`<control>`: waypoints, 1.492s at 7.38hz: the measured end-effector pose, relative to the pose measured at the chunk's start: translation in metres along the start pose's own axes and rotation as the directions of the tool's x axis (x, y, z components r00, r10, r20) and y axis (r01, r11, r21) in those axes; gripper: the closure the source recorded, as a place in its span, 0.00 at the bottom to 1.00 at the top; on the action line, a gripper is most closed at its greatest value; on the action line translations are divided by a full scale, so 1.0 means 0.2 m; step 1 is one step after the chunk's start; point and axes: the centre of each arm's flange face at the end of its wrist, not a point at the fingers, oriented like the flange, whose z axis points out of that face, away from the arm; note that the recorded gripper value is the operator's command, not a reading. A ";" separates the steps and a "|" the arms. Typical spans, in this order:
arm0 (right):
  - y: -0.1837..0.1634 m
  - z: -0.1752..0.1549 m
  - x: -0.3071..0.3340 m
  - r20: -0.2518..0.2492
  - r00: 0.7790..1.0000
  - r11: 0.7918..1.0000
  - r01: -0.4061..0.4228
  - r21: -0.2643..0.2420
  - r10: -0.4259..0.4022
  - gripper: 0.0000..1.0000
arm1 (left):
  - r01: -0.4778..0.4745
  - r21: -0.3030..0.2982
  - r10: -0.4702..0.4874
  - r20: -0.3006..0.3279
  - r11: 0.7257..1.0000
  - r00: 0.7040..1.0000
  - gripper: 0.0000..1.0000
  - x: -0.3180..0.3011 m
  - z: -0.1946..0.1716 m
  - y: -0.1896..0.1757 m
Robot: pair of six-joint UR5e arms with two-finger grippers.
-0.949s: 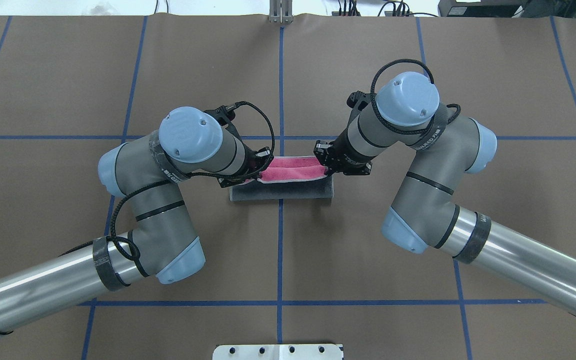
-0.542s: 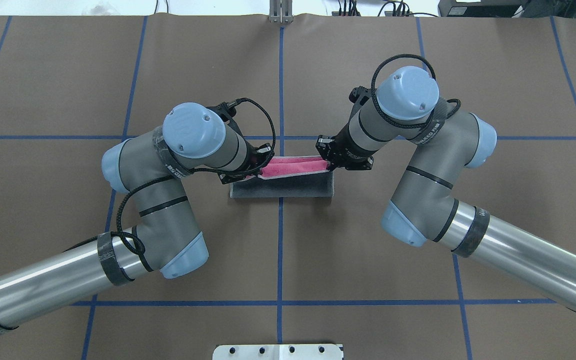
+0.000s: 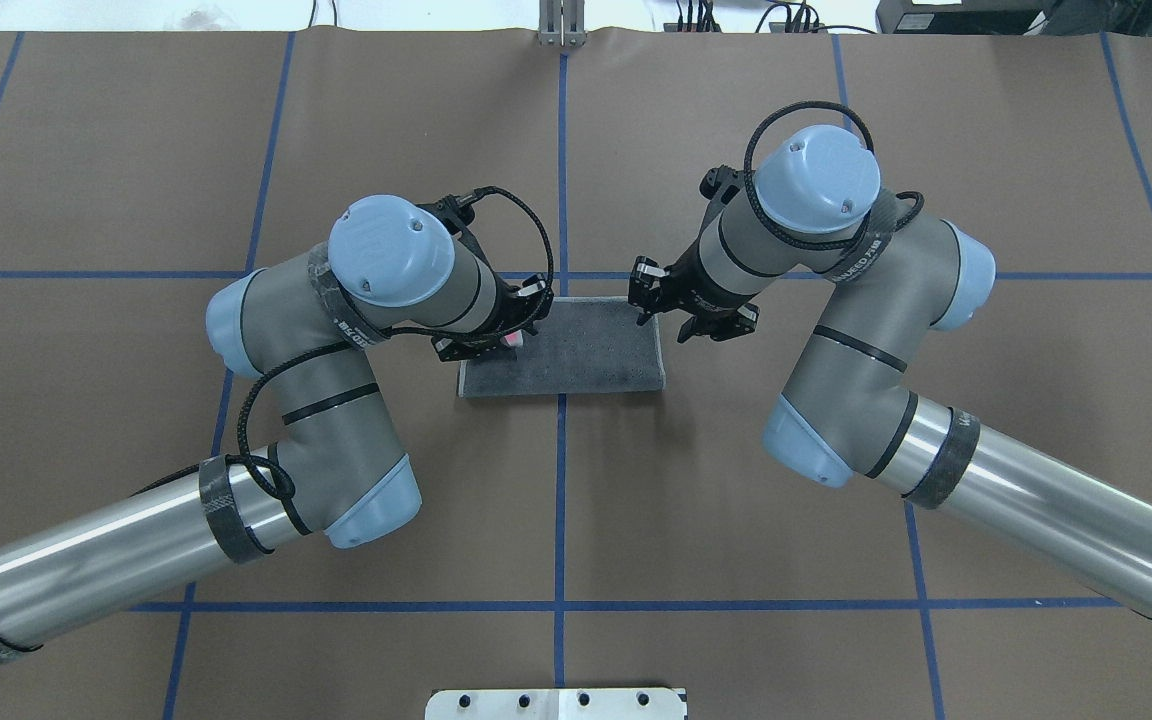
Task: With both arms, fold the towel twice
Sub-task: 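Open both grippers and raise them off the folded towel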
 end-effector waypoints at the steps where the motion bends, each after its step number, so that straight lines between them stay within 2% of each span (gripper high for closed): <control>1: -0.01 -0.01 0.00 0.001 1.000 1.000 -0.002 0.003 0.002 0.02 | -0.001 0.002 0.001 -0.001 1.000 1.000 0.00 0.00 -0.01 -0.01; 5: -0.01 -0.02 -0.01 0.005 1.000 1.000 -0.007 0.001 0.007 0.02 | 0.006 0.019 -0.006 -0.016 1.000 1.000 0.00 0.04 -0.06 -0.08; 7: -0.01 -0.02 0.00 0.004 1.000 1.000 -0.009 0.001 0.009 0.02 | 0.011 0.010 -0.011 -0.016 1.000 1.000 0.00 0.06 -0.04 -0.05; 11: -0.03 -0.03 0.00 0.005 1.000 1.000 -0.006 0.003 0.006 0.02 | -0.002 -0.003 0.002 -0.034 1.000 0.999 0.00 0.06 0.16 -0.05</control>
